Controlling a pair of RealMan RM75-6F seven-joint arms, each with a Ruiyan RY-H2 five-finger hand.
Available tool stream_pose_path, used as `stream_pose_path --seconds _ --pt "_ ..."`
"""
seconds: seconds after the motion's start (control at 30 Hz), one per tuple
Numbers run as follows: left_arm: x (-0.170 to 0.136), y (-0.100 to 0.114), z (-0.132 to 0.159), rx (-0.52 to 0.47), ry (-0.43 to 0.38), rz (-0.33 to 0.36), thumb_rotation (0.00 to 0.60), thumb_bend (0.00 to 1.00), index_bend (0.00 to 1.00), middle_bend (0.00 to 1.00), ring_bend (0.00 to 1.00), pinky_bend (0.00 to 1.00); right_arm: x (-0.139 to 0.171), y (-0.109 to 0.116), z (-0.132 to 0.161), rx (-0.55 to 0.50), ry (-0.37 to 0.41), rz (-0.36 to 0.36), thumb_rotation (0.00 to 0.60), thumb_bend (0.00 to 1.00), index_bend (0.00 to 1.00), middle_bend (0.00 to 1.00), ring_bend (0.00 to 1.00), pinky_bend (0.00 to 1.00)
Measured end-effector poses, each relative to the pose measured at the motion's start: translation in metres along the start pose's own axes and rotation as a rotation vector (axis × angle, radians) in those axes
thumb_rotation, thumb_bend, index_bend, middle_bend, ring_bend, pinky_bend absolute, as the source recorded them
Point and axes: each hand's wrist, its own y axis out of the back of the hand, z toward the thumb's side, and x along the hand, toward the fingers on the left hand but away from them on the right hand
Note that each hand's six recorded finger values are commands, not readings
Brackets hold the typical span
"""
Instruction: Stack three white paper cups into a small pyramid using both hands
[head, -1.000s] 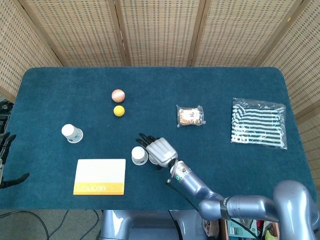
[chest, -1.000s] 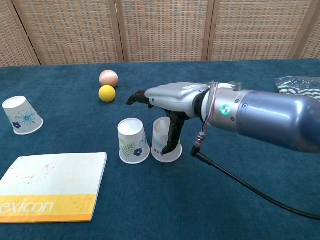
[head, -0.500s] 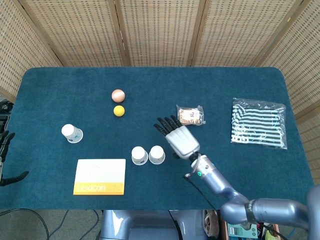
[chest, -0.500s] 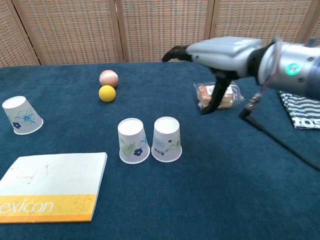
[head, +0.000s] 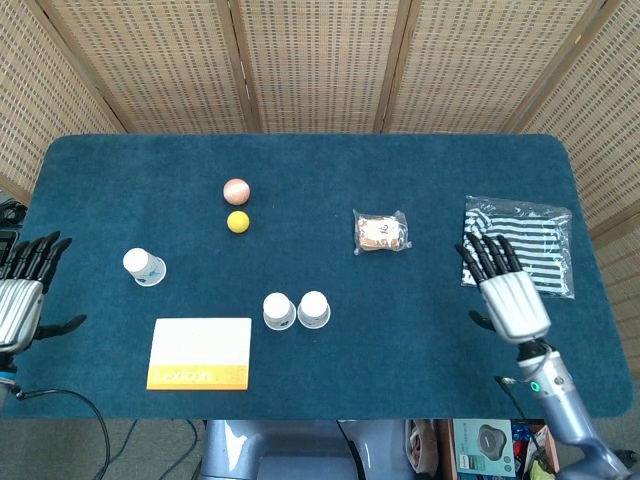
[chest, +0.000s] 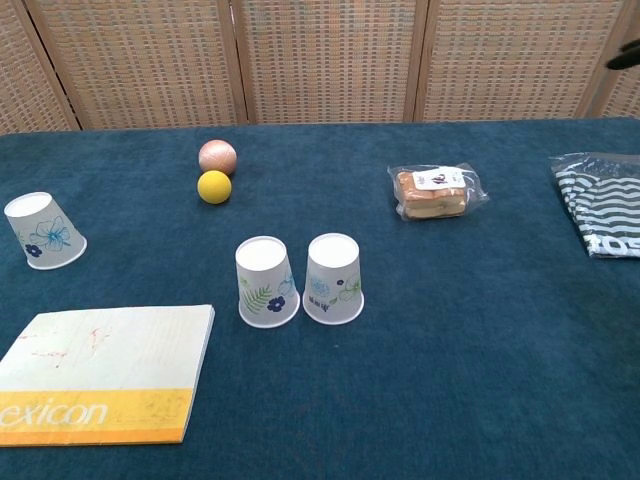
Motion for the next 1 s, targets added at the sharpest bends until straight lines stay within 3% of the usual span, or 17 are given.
stream_pose_path --seconds 0.23,0.4,0.6,0.83,1.0 --pt "0.041 -0.02 0.002 0.08 -0.019 -0.073 0.6 0.11 0.0 0.01 0.02 0.08 0.048 -0.006 -0.037 -0.076 -0.102 -0.032 0.6 0.0 0.0 0.0 0.0 0.0" --pt "0.065 -0.059 0.003 0.077 -0.009 -0.135 0.6 0.11 0.02 0.11 0.1 0.16 0.06 -0.012 -0.047 -0.105 -0.109 -0.036 0.6 0.0 0.0 0.0 0.0 0.0" --pt "0.086 -0.086 0.004 0.061 0.018 -0.157 0.6 0.11 0.09 0.16 0.13 0.21 0.064 -0.014 -0.05 -0.121 -0.102 -0.041 0.6 0.0 0.0 0.0 0.0 0.0" --pt "0.1 -0.102 0.008 0.059 0.036 -0.181 0.6 0.11 0.21 0.27 0.2 0.31 0.062 -0.017 -0.052 -0.138 -0.096 -0.033 0.6 0.0 0.0 0.0 0.0 0.0" --pt "0.107 -0.111 0.009 0.072 0.067 -0.196 0.6 0.11 0.23 0.3 0.21 0.33 0.061 -0.018 -0.051 -0.139 -0.094 -0.03 0.6 0.0 0.0 0.0 0.0 0.0"
